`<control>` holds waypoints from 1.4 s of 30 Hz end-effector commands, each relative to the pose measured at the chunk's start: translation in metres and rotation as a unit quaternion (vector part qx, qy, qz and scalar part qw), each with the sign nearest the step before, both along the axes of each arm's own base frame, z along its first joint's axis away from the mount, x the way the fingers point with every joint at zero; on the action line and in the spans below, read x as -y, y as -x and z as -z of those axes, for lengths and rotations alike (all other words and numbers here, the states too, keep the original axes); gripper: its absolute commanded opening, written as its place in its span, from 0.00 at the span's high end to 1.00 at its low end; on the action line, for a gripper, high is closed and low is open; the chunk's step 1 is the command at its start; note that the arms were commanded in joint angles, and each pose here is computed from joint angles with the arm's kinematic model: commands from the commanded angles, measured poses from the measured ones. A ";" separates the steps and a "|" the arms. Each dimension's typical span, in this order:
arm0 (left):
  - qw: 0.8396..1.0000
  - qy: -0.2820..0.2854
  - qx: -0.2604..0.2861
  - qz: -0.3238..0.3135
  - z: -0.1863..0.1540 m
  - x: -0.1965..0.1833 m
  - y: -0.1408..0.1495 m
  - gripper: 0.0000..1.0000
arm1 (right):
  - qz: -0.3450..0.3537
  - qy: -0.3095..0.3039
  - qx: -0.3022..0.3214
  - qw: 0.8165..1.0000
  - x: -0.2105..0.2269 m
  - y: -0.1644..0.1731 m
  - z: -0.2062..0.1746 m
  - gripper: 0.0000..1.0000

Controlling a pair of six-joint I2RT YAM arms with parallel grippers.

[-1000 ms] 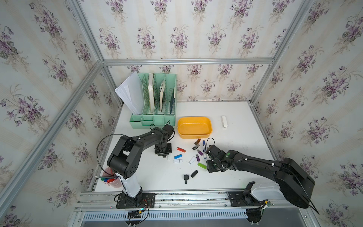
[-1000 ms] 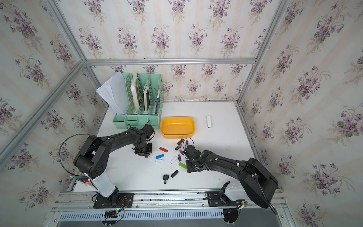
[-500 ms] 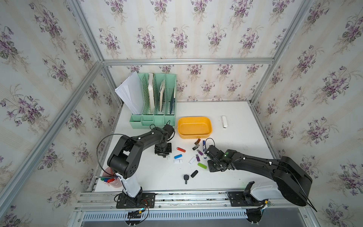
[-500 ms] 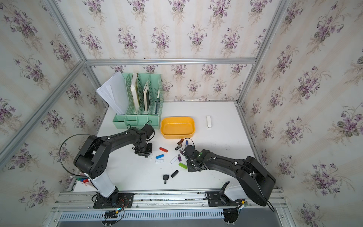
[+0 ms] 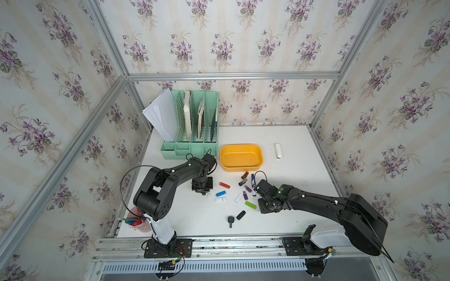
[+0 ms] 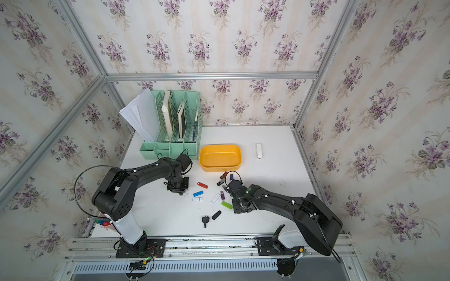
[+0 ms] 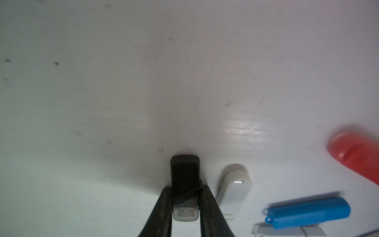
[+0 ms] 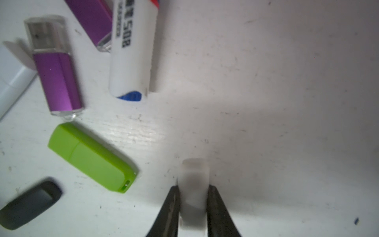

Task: Put the usb flash drive into the storage box
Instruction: Pick up the USB flash from the center of the board, then place the USB flash in the storage box.

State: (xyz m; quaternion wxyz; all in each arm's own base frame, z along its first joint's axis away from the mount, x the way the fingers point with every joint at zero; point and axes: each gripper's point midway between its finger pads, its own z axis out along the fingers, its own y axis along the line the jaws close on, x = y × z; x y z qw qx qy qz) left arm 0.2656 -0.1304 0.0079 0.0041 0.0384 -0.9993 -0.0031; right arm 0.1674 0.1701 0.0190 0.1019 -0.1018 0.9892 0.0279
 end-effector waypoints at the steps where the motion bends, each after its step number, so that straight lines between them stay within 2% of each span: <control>1: 0.999 -0.029 -0.016 0.006 0.007 -0.012 0.008 0.74 | 0.005 0.012 0.013 1.000 0.001 -0.007 -0.012 0.78; 10: 0.999 -0.031 -0.020 0.008 0.011 -0.013 0.010 0.75 | -0.015 0.040 0.072 0.996 -0.015 -0.057 -0.055 0.78; 24: 0.999 -0.031 -0.022 0.011 0.011 -0.012 0.008 0.76 | -0.021 0.019 0.162 0.986 -0.032 -0.191 -0.133 0.80; 29: 0.999 -0.032 -0.025 0.013 0.013 -0.012 0.009 0.76 | -0.023 0.013 0.167 0.986 -0.034 -0.220 -0.128 0.81; 42: 0.999 -0.030 -0.026 0.012 0.012 -0.011 0.008 0.76 | -0.023 0.008 0.143 0.989 -0.038 -0.277 -0.067 0.83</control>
